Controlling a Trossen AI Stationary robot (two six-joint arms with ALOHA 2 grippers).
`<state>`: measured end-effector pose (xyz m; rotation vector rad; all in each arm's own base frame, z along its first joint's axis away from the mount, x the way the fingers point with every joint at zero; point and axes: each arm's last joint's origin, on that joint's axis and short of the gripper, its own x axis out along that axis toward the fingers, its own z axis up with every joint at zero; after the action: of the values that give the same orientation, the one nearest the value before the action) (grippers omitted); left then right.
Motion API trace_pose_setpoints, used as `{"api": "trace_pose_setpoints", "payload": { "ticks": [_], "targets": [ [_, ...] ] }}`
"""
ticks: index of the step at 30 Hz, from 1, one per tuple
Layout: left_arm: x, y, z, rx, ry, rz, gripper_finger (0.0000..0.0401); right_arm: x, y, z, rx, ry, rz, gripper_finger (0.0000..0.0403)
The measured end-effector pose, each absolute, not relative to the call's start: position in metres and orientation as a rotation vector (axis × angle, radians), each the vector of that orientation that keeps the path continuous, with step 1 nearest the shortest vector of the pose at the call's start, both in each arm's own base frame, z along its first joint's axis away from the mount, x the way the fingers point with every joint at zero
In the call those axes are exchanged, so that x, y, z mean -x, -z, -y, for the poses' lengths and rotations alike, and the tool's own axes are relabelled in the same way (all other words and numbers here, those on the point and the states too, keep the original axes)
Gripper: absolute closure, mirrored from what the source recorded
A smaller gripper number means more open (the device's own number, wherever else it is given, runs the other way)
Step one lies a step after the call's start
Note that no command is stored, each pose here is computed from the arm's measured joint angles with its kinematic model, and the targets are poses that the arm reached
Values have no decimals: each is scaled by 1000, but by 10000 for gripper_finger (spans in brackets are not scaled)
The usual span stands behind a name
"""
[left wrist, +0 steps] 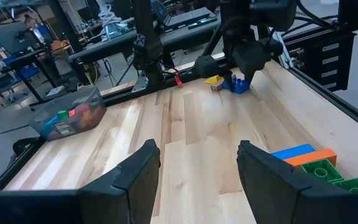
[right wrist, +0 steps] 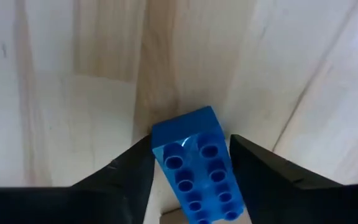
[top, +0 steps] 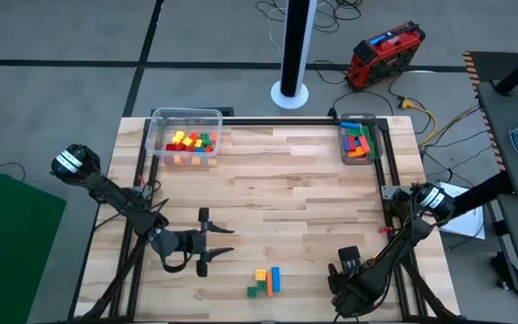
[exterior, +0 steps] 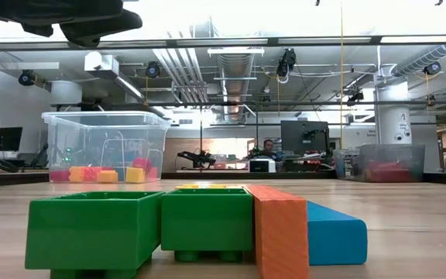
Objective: Sort blocks by size
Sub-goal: Put the blue rectangular game piece into the black bin
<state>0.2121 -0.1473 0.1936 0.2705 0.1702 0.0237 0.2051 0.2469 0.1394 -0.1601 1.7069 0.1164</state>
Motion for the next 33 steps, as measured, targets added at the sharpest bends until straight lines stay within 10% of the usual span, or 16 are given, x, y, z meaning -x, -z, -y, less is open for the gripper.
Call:
{"api": "trace_pose_setpoints", "payload": {
  "ticks": [11, 18, 33],
  "targets": [
    [-212, -193, 147, -271, -23, -171, 210, -228, -150, -242, 90, -19, -1586, 272],
    [-212, -194, 147, -269, -23, -168, 210, -287, -193, -211, 19, 395, -1162, 272],
    [-212, -195, 147, -255, -30, -160, 210, -321, -240, 30, 157, 1323, -1238, 272]
  ]
}}
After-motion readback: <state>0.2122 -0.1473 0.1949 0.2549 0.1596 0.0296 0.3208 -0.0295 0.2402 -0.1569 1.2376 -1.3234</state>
